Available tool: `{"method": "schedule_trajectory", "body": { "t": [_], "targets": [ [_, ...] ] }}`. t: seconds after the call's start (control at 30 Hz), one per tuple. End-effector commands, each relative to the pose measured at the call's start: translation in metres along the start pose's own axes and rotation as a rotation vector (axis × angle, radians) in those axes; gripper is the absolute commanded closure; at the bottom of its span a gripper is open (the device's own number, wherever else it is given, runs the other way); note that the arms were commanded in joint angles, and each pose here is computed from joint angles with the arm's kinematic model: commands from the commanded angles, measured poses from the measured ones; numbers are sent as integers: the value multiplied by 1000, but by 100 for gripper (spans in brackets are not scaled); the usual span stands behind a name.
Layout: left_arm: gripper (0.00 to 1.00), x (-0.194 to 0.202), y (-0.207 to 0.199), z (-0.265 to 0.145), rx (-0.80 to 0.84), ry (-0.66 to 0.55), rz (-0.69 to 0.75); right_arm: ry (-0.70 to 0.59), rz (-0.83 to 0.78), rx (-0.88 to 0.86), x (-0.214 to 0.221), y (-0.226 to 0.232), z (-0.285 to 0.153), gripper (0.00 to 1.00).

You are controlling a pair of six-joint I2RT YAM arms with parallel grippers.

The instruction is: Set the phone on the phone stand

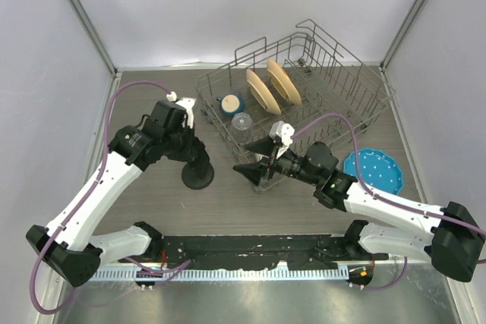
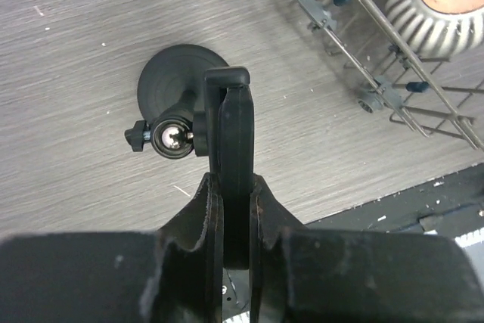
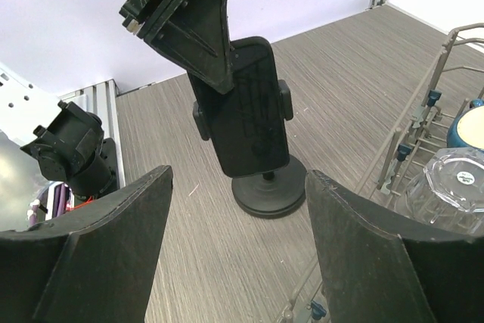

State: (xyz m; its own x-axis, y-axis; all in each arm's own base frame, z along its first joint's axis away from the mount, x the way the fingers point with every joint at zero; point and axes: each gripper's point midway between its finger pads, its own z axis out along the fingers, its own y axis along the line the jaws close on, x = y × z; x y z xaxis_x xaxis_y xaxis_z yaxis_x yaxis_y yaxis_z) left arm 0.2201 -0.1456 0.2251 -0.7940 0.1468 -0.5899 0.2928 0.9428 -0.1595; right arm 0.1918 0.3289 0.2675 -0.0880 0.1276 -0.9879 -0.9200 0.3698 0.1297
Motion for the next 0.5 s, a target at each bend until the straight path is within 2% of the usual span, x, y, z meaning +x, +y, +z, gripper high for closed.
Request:
{"method": "schedule_trajectory", "body": {
  "t": [0.0, 0.13, 0.27, 0.47],
  "targets": [
    [100, 5, 23, 2, -168, -56, -106, -38, -18, -7, -9, 0, 3, 24],
    [100, 0, 33, 5, -287, -132, -139, -30, -7, -19, -6, 1, 6, 24],
    [100, -7, 30, 4, -292, -195, -165, -29, -4, -19, -5, 1, 7, 24],
    [100, -18, 43, -23, -354, -243, -163, -17, -4, -7, -1, -2, 8, 24]
  ]
}}
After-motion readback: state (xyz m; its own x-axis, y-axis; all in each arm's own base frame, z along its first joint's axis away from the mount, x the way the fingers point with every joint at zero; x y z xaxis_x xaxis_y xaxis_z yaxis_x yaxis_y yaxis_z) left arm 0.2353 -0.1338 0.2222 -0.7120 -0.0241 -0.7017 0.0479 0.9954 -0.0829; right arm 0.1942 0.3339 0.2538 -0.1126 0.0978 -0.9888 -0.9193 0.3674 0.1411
